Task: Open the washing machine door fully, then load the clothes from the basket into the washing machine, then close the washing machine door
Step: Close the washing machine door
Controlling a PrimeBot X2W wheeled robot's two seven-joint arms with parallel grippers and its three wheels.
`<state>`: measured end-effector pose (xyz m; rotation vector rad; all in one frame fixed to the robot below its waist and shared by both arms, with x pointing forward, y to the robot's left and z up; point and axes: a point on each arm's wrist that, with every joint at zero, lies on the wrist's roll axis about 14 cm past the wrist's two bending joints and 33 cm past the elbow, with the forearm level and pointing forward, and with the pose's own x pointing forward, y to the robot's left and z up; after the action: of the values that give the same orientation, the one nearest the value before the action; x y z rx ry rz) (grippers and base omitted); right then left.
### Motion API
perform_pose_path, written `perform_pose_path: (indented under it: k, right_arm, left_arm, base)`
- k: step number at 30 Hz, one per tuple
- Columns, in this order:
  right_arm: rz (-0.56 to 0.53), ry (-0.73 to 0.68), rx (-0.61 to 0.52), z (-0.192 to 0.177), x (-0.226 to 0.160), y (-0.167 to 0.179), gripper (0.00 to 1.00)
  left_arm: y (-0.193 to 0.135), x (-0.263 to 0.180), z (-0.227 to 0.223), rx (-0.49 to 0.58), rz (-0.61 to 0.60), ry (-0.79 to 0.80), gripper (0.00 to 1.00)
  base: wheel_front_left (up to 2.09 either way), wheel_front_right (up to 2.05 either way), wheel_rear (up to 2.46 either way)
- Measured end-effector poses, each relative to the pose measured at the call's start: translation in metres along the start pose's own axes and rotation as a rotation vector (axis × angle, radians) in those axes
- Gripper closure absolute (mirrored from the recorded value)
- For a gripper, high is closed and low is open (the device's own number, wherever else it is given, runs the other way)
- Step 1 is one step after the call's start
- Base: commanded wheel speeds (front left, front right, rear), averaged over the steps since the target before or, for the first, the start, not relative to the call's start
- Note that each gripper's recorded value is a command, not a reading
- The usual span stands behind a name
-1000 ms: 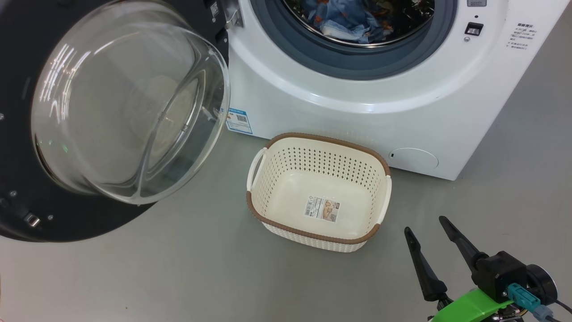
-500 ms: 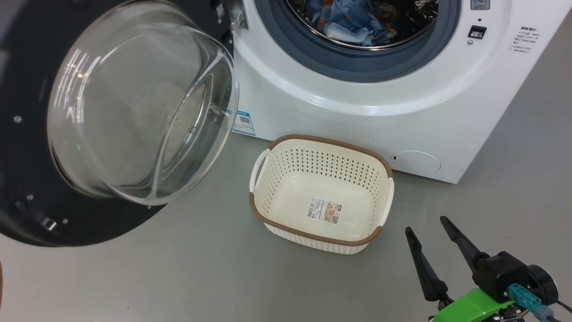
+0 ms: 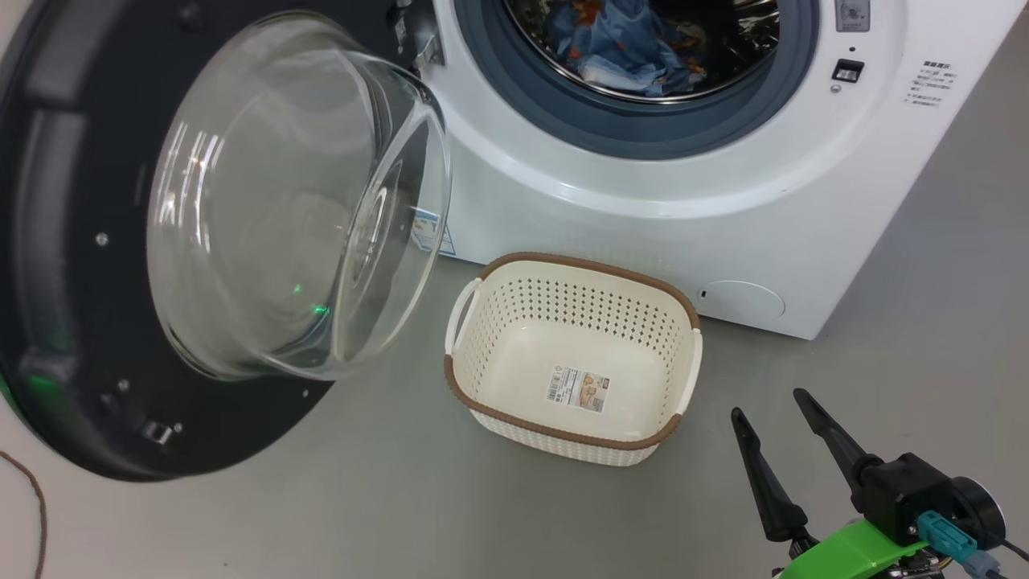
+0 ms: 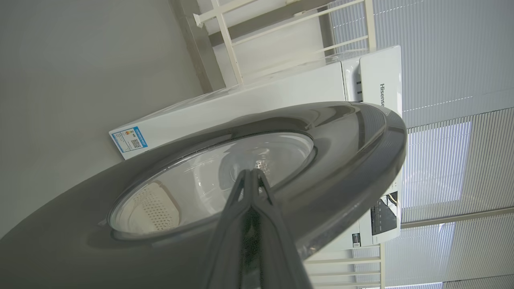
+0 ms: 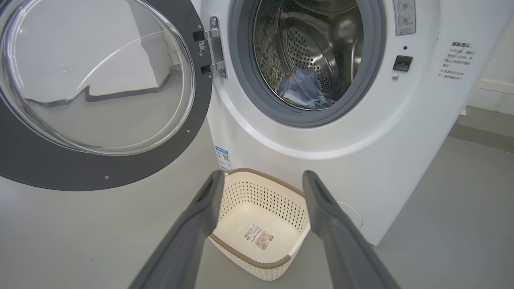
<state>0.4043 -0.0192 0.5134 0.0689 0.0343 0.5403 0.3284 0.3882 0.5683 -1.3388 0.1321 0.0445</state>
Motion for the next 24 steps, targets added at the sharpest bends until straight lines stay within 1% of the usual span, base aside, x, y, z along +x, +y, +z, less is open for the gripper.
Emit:
perform_pose_path:
  k: [1,4,5,7,12,24]
  right_arm:
    - [0.000,0.000,0.000,0.000,0.000,0.000,0.00]
    - [-0.012,-0.002,0.001,0.000,-0.002,-0.004,0.00]
    - [-0.026,-0.009,0.000,0.001,-0.004,-0.008,0.00]
    - [-0.037,-0.009,0.001,0.001,-0.005,-0.012,0.00]
    - [-0.061,-0.025,0.019,0.003,-0.010,-0.019,0.00]
    - [-0.136,-0.049,0.044,0.003,-0.028,-0.038,0.00]
  left_arm:
    - [0.000,0.000,0.000,0.000,0.000,0.000,1.00]
    - [-0.002,0.002,-0.017,0.008,-0.009,0.068,1.00]
    - [-0.007,0.004,-0.029,0.005,-0.026,0.120,1.00]
    - [-0.013,0.005,-0.042,-0.004,-0.053,0.169,1.00]
    - [-0.027,0.006,-0.076,0.014,-0.096,0.297,1.00]
    - [-0.052,0.014,-0.137,-0.001,-0.176,0.509,1.00]
  base:
    - [0.00,0.00,0.00]
    - [0.00,0.00,0.00]
    - [0.00,0.00,0.00]
    - [0.00,0.00,0.00]
    - [0.00,0.00,0.00]
    - [0.00,0.00,0.00]
